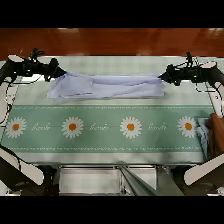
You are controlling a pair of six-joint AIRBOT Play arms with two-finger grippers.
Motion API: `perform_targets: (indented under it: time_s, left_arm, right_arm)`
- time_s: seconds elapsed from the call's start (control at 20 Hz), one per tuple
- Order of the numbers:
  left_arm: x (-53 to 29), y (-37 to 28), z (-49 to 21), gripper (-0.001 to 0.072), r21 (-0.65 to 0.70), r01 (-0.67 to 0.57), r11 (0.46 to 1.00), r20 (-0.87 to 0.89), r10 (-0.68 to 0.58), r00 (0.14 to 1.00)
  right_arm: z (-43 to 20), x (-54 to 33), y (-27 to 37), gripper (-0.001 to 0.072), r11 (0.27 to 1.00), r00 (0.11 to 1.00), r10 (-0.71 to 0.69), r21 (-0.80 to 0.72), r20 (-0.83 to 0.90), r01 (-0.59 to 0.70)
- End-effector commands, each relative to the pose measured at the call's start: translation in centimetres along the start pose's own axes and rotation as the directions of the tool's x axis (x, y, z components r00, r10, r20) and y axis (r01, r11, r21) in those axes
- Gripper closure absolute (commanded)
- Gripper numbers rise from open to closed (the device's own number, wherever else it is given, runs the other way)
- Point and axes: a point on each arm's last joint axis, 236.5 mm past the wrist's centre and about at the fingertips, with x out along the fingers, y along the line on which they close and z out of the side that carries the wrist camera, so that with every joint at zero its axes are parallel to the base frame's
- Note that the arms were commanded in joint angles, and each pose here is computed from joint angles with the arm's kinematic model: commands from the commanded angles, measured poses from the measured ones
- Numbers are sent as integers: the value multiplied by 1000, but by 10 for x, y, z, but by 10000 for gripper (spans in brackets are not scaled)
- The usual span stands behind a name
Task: Fold the shirts.
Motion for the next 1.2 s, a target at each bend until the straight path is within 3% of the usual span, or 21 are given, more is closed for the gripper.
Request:
perform_targets:
  time_s: [0.0, 0.1, 0.15, 0.2, 0.25, 0.4, 0.55, 0.7, 0.9, 1.15]
  left_arm:
    - [6, 0, 2, 687, 36, -2, 999, 7, 2, 1000]
    - [10, -5, -4, 685, 96, 2, 995, -8, -1, 1000]
    - [12, -8, -7, 629, 98, 4, 995, -19, -2, 1000]
    - [12, -9, -10, 423, 101, 6, 995, -28, -4, 1000]
    - [9, -12, -13, 208, 103, 11, 995, -42, -6, 999]
    - [-29, -22, -9, 200, 135, 39, 990, -86, -28, 996]
    - [-100, -40, 13, 201, 176, 24, 984, 30, -30, 999]
    - [-142, -30, -7, 201, 275, -123, 953, 87, 103, 991]
    - [-136, -21, -76, 201, 299, -163, 940, 137, 127, 982]
    - [-116, -11, -122, 201, 293, -169, 941, 107, 143, 984]
  right_arm:
    - [8, 12, -1, 682, 1000, 999, -6, -2, 40, 6]
    - [12, 16, 1, 676, 1000, 998, -13, -7, 65, 13]
    - [13, 16, 3, 576, 1000, 998, -4, -1, 69, 4]
    - [12, 16, 7, 395, 1000, 998, 12, 4, 63, -12]
    - [11, 12, 9, 293, 1000, 999, 24, 0, 48, -24]
    - [10, -31, 25, 296, 995, 993, 103, -8, -50, -104]
    - [23, -105, 32, 296, 990, 990, 135, -44, -38, -137]
    - [28, -160, -15, 296, 997, 997, -51, -52, 57, 54]
    - [-12, -126, -78, 296, 986, 992, -119, 125, 36, 114]
    - [-30, -49, -66, 296, 976, 998, 36, 218, -59, -23]
